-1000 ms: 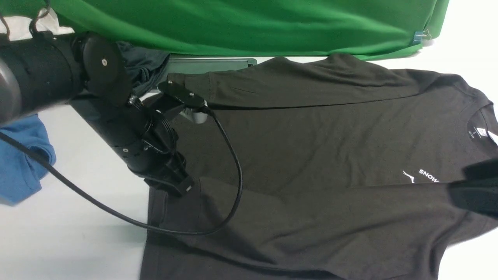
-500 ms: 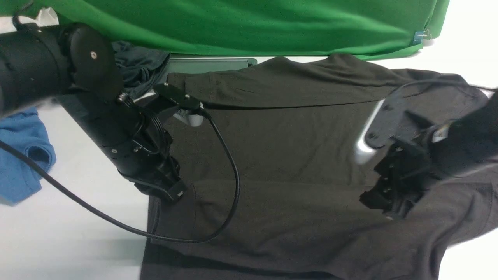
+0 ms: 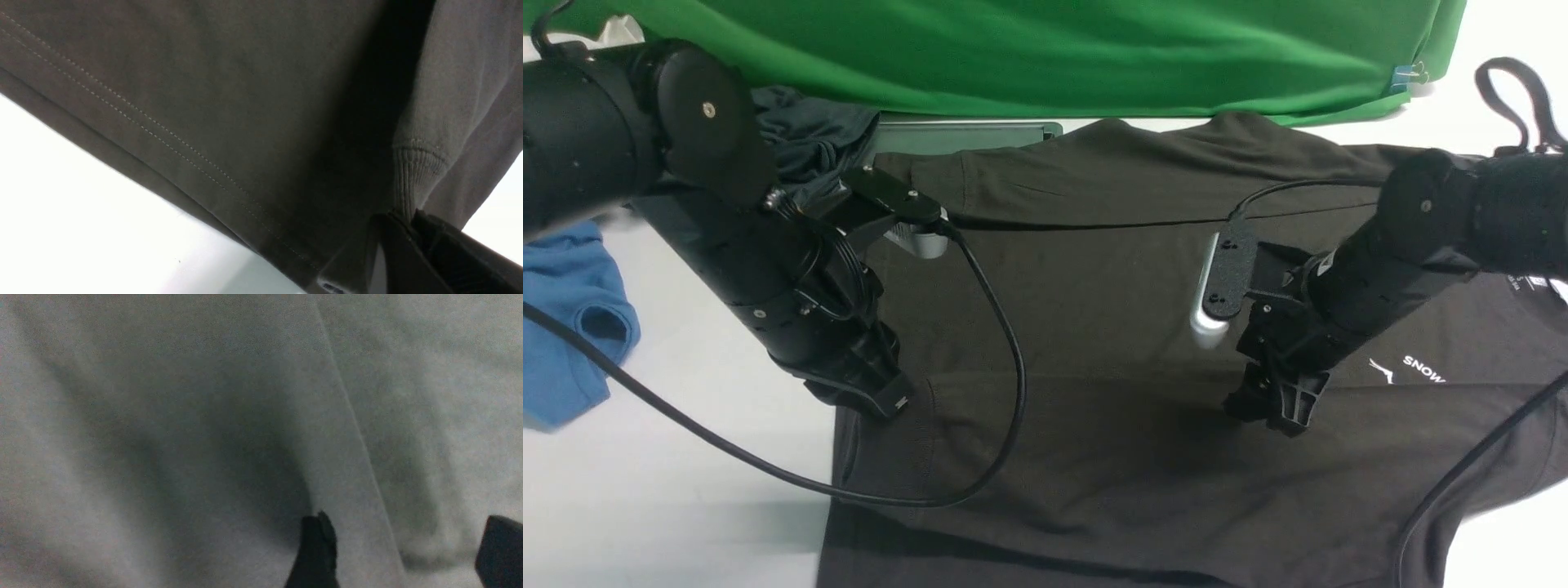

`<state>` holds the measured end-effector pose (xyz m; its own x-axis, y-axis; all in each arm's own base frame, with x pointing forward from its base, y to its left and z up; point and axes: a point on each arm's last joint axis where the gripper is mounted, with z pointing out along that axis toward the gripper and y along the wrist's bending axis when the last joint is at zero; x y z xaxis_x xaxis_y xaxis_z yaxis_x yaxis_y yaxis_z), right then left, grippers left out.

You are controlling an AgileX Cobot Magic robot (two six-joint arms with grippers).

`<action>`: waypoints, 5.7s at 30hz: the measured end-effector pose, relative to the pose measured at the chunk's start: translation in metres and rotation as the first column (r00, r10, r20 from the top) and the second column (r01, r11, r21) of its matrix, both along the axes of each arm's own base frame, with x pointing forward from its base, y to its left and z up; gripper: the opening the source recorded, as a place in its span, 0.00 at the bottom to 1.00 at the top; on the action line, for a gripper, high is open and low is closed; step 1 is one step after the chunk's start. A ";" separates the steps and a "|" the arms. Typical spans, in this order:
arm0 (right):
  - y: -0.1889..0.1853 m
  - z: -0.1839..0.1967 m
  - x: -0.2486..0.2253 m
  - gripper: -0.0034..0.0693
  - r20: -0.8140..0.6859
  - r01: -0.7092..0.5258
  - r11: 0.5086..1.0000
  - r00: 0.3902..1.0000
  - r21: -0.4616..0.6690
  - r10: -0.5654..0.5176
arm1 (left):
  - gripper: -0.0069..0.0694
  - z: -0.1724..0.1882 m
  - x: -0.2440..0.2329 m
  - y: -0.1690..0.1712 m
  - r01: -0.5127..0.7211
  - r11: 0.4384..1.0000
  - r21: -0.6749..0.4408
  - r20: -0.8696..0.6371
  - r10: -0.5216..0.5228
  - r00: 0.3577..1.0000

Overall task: Fold a long-sleeved shirt on a white desktop.
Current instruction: 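Fold the left side of the black T-shirt inward over its body, then grab the top left corner of the dark shirt with the left gripper, then fold the left side of the dark shirt inward over its body with the left gripper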

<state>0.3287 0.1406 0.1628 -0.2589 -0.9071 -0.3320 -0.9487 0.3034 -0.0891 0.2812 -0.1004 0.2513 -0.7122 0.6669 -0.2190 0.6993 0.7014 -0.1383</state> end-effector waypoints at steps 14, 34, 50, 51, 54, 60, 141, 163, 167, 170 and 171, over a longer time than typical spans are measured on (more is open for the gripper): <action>0.002 -0.009 -0.002 0.12 -0.064 -0.023 1.000 0.998 0.006 0.023 | 0.14 0.000 0.000 0.000 -0.001 1.000 -0.001 0.004 0.001 1.000; 0.000 0.041 0.004 0.07 0.152 0.133 0.984 0.977 0.116 -0.150 | 0.14 0.002 0.025 0.008 -0.074 0.996 0.054 0.255 0.058 0.965; -0.001 0.022 0.023 0.44 0.189 0.316 0.935 0.920 0.162 -0.344 | 0.24 -0.035 0.076 0.008 -0.107 0.991 0.080 0.406 0.066 0.912; -0.002 0.023 0.022 0.51 0.182 0.330 0.931 0.917 0.156 -0.355 | 0.27 -0.037 0.077 0.008 -0.101 0.991 0.093 0.409 0.055 0.911; -0.007 0.035 0.016 0.68 0.169 0.381 0.914 0.900 0.140 -0.401 | 0.42 -0.045 0.080 0.010 -0.078 0.986 0.144 0.407 0.013 0.913; -0.023 0.095 -0.012 0.59 0.181 0.480 0.861 0.843 0.168 -0.506 | 0.66 -0.044 0.082 0.013 -0.116 0.982 0.151 0.427 0.041 0.903; 0.005 -0.004 0.071 0.82 0.524 0.186 0.972 0.819 0.144 -0.234 | 0.14 0.013 0.158 -0.034 0.282 0.893 0.352 0.466 -0.428 0.775; 0.010 -0.041 0.088 0.10 0.677 0.082 0.993 0.726 0.089 -0.121 | 0.14 0.027 0.138 -0.030 0.297 0.903 0.311 0.365 -0.402 0.840; 0.009 -0.034 0.082 0.07 0.628 0.083 0.995 0.771 0.062 -0.103 | 0.14 0.027 0.129 -0.028 0.304 0.902 0.308 0.345 -0.404 0.847; 0.007 -0.025 0.078 0.07 0.599 0.082 0.996 0.796 0.046 -0.093 | 0.14 0.020 0.115 -0.024 0.319 0.890 0.324 0.312 -0.419 0.852; 0.007 -0.023 0.077 0.07 0.595 0.081 0.996 0.799 0.045 -0.092 | 0.14 0.019 0.114 -0.024 0.321 0.887 0.331 0.311 -0.424 0.851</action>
<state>0.4059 0.1479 0.1394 -0.0826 -0.8836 -0.4609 -0.6797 0.3881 -0.6224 0.3957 -0.1244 0.2703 -0.3004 0.9335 -0.1957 0.8777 0.3509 0.3263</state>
